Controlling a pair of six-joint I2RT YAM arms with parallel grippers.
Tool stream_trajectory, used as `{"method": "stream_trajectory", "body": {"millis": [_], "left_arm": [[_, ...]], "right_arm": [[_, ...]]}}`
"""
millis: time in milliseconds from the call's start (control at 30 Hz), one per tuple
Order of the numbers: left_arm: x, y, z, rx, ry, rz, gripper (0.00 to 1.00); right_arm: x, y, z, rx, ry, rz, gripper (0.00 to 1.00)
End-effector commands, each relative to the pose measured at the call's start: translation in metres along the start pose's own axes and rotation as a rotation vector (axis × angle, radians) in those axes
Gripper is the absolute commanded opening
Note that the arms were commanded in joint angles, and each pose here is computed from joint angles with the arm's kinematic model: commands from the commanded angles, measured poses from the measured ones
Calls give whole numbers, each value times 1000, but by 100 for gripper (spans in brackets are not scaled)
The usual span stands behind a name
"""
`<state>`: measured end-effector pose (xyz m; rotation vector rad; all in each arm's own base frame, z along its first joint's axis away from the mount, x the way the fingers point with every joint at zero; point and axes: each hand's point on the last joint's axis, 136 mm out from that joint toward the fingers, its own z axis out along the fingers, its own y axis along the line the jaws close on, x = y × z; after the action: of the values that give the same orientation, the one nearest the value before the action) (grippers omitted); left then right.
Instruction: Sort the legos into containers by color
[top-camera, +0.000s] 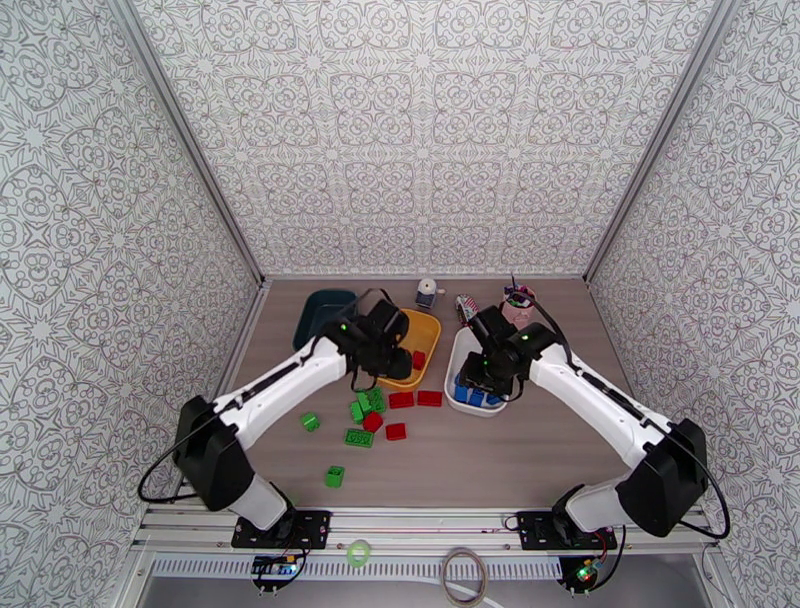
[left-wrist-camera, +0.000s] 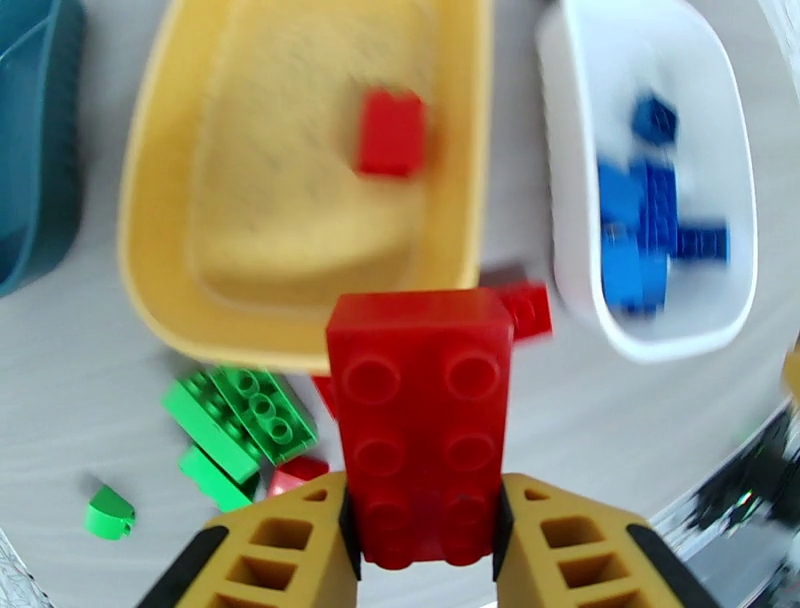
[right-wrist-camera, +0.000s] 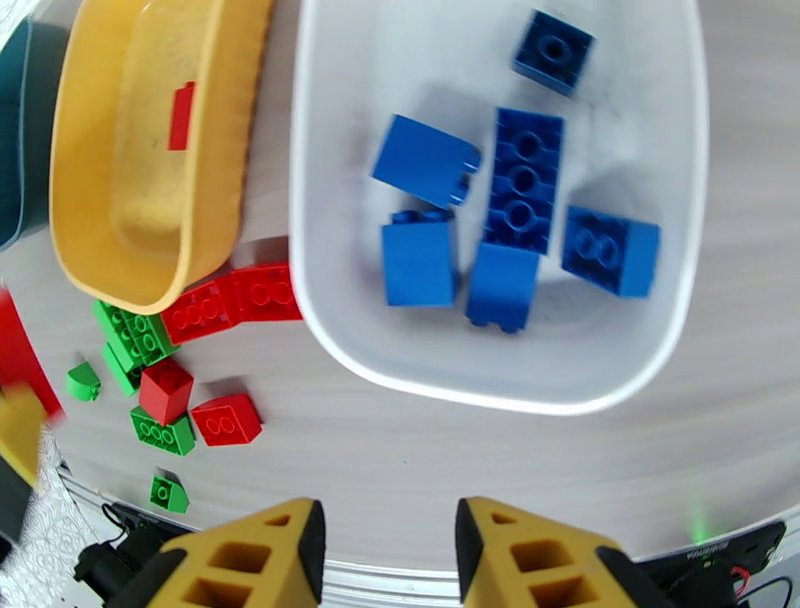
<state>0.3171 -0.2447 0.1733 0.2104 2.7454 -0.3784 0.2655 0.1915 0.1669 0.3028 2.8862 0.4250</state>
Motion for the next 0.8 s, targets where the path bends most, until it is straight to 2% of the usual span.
{"method": "stream_trajectory", "body": {"millis": [0,333,400,467,500,600,767], "left_arm": [[-4,10,8,-33,83,-69,38],[-31,19,34,-101,139,-104,41],[-36,19,35,-98,134,-108,51],[-41,19,34,-94,125,-112,68],[-43,17,32,-89,119,-112,72],[-46,15,28,-81,104,-104,77],[-34,13,18,-80,77,-99,78]], "right_arm": [[-5,12,-6,-31,-13,-86,42],[-2,20,7,-43,56,-183,42],[-3,20,4,-39,50,-185,42],[-4,18,1,-30,37,-171,43],[-5,18,-1,-28,32,-163,44],[-4,15,-1,-25,24,-141,47],[-1,7,3,6,24,-129,49]]}}
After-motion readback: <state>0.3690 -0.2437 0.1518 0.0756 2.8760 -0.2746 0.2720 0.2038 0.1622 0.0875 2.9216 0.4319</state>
